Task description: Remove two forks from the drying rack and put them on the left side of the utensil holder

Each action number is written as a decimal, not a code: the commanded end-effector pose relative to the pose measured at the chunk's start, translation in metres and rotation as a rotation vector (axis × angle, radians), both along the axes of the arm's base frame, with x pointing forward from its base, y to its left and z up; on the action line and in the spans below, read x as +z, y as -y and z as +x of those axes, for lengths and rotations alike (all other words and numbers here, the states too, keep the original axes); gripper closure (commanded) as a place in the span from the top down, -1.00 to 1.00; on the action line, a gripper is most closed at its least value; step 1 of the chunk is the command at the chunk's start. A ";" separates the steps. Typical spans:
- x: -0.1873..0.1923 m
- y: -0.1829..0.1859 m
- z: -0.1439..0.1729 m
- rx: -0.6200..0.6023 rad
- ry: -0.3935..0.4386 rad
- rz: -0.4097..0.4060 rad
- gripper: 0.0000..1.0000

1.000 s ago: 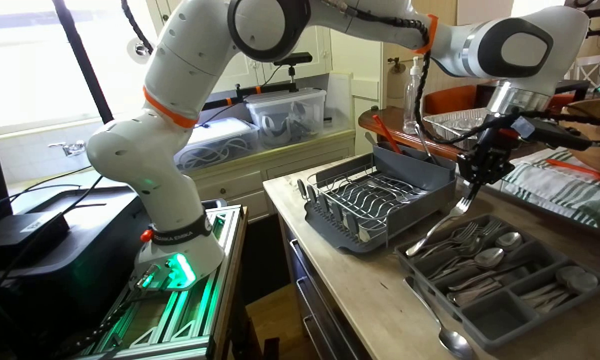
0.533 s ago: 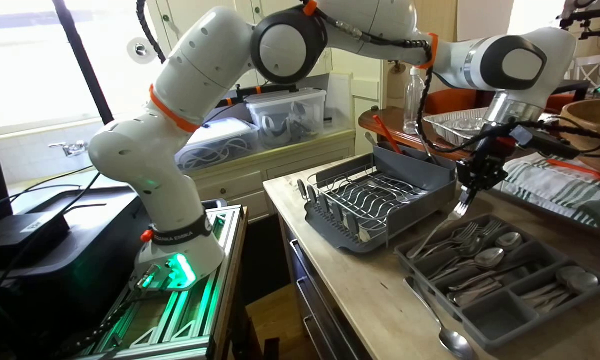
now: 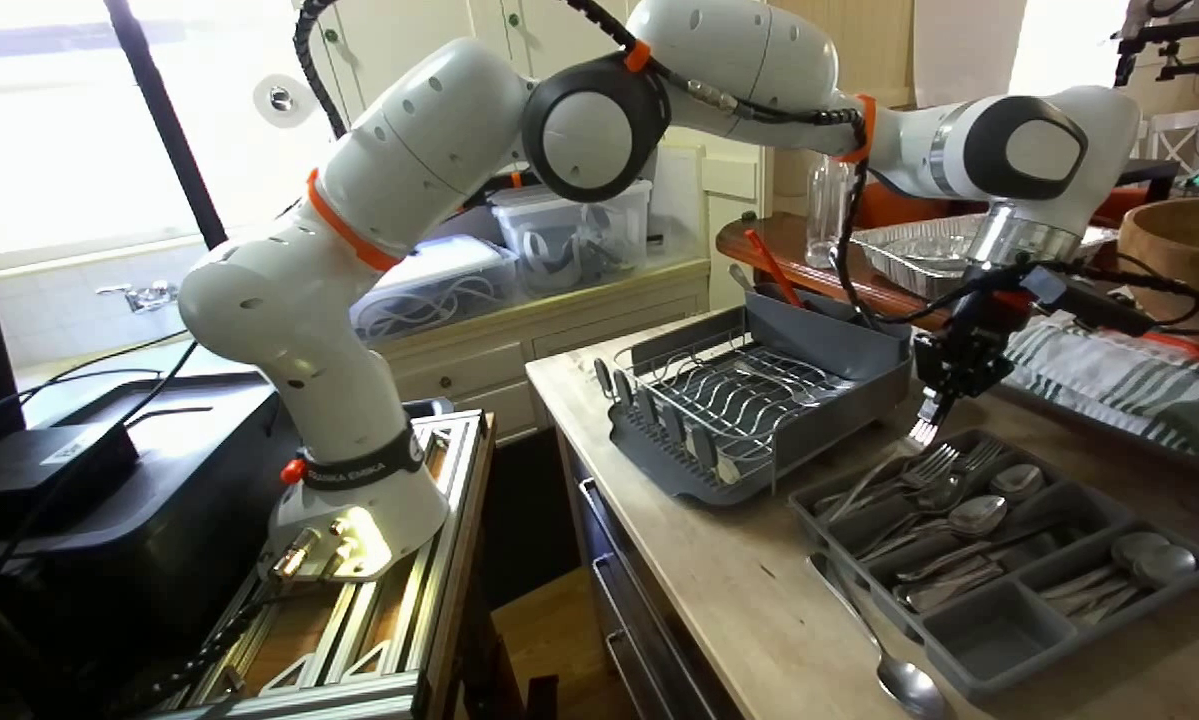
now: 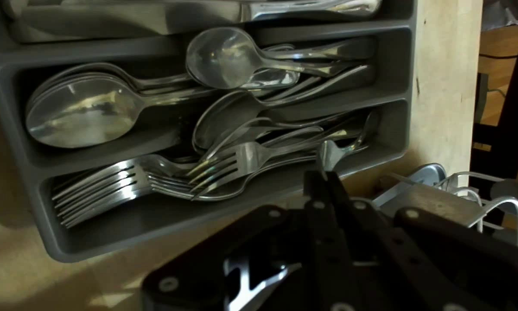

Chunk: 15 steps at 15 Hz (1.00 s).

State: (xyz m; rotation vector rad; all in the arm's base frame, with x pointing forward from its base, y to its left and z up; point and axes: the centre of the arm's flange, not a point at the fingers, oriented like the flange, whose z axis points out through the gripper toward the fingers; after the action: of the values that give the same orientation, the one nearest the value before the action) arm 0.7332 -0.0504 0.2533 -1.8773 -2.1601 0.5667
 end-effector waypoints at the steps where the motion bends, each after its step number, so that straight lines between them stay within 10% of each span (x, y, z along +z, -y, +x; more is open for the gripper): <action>1: -0.007 0.000 0.021 -0.007 -0.017 -0.047 -0.44; 11: 0.047 -0.017 0.016 -0.006 0.143 -0.046 0.91; 15: 0.115 -0.028 -0.009 -0.088 0.314 -0.112 1.00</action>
State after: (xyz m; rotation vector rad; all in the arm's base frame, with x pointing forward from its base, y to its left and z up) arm 0.7591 -0.0296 0.3233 -2.0539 -2.2662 0.4448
